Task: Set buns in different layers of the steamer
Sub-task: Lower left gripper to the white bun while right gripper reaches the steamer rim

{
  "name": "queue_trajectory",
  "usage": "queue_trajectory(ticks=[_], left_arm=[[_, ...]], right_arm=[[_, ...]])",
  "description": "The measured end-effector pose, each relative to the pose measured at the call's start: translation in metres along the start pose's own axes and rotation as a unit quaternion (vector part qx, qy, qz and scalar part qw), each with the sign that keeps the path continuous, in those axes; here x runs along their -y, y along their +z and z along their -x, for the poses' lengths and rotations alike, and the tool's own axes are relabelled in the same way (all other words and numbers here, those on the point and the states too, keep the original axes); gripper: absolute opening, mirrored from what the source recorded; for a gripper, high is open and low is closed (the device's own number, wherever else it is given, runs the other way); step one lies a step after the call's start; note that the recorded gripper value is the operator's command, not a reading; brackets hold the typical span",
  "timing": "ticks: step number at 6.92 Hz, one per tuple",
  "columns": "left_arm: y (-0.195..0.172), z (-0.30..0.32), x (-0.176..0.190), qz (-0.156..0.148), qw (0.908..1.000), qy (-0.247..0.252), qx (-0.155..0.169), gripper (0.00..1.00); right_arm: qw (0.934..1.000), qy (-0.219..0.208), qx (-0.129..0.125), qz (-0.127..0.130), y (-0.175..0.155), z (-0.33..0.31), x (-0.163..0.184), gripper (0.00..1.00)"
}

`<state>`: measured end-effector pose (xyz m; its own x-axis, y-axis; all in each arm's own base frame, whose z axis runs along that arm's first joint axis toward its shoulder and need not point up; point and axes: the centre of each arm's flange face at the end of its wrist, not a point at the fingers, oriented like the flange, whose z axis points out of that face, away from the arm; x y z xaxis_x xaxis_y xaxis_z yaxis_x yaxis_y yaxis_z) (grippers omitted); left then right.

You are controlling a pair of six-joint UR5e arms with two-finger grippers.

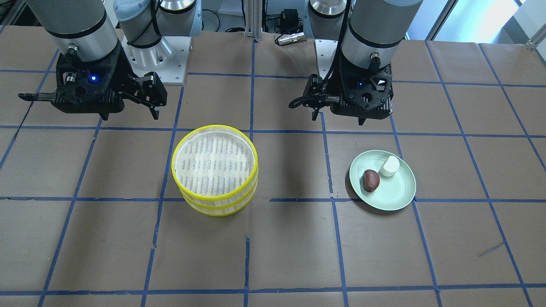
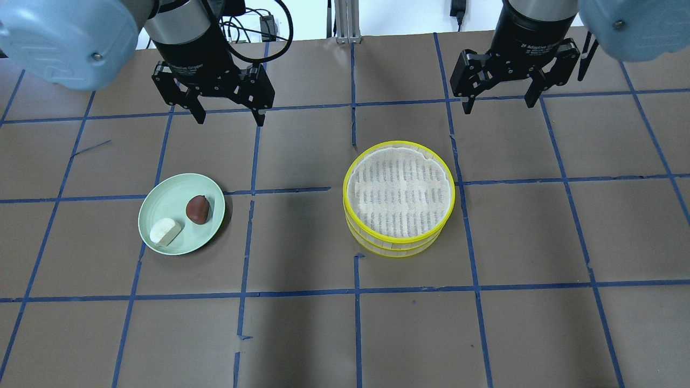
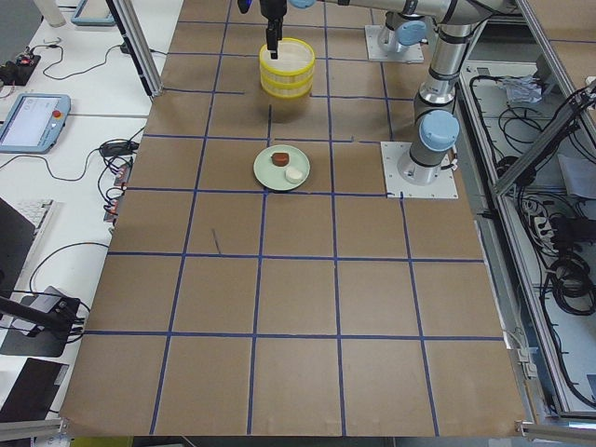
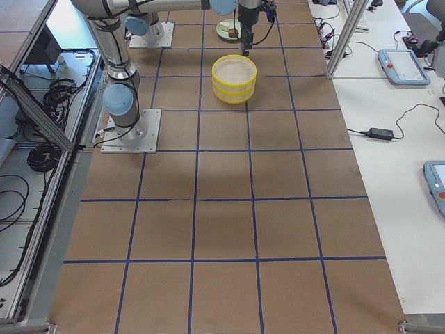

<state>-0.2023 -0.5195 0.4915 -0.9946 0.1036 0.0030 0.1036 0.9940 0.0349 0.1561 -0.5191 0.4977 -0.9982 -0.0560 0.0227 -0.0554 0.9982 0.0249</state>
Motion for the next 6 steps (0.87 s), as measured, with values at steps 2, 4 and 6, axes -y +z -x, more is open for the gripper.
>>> queue_trajectory(ticks=[2,4,6], left_arm=[[0.0,0.0,-0.001,0.0,1.0,0.001,0.001,1.0],[0.02,0.021,0.002,0.01,0.9999,0.004,0.003,1.0],[0.076,0.101,0.01,0.022,0.9997,0.012,-0.003,1.0]], right_arm=[[1.0,0.001,0.0,0.001,0.002,0.001,0.0,1.0],[0.9999,0.0,0.001,0.015,0.021,0.005,0.001,1.0],[0.9995,-0.001,0.004,0.031,0.073,0.008,0.007,1.0]])
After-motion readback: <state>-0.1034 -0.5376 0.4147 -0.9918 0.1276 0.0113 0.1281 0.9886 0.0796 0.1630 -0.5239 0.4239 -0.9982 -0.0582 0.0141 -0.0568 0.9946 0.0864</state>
